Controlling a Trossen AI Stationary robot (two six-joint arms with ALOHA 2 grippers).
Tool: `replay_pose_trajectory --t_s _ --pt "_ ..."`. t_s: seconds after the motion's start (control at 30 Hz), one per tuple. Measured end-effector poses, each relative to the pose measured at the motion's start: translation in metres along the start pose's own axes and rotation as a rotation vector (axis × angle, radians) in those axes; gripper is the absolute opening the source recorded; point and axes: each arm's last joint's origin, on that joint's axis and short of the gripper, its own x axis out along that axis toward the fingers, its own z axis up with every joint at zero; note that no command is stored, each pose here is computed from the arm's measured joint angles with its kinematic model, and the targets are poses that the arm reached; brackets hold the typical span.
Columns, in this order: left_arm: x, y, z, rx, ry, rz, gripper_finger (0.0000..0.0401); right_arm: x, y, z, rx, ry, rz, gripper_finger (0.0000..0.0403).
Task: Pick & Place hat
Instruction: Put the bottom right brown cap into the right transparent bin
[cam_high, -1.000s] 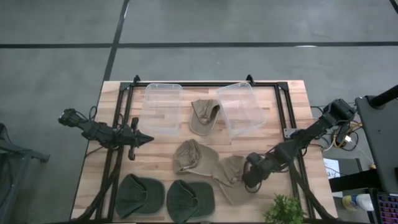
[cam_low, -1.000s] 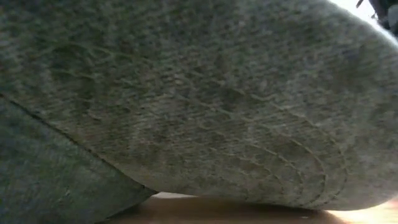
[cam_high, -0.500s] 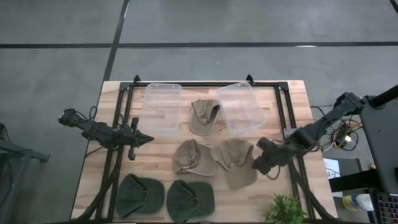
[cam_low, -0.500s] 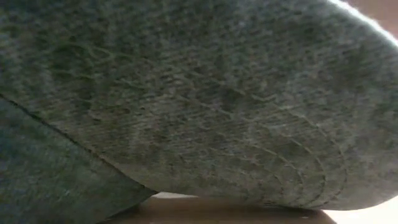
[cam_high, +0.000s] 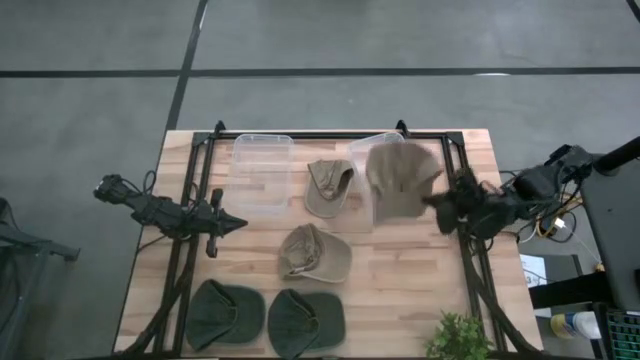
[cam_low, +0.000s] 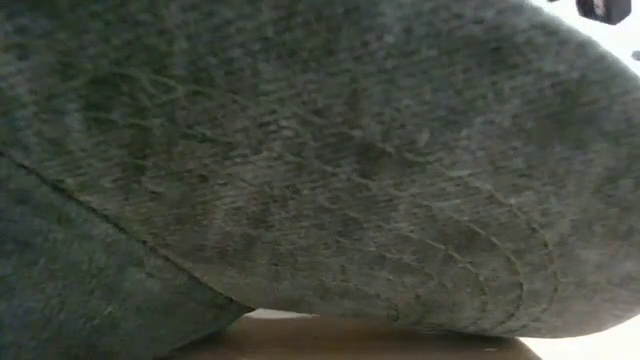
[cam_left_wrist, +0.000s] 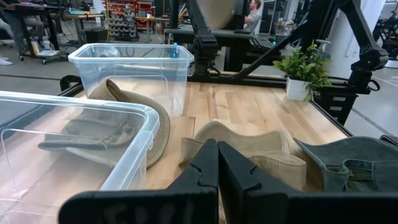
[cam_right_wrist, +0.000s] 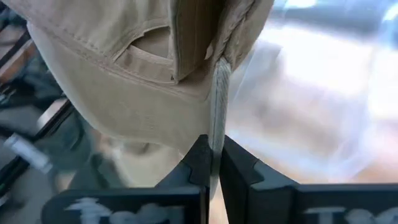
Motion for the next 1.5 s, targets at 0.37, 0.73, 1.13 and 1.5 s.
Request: replay_pose_trajectory --t_s 0.37,0.73,1.13,1.5 --pt "0.0 0.0 0.0 0.0 0.0 0.0 0.0 -0.001 -0.005 0.039 -0.089 -0.147 -0.183 0.0012" --pt "0.0 0.0 0.0 0.0 0.0 0.0 0.0 0.049 -0.014 0.054 -0.112 -0.028 -0.437 0.0013" --pt "0.0 0.0 0.0 0.0 0.0 0.0 0.0 0.117 -0.041 0.08 0.048 0.293 -0.543 0.0013" --pt "0.0 0.0 0.0 0.0 0.0 0.0 0.0 0.172 -0.061 0.08 0.09 0.543 -0.569 0.0013"
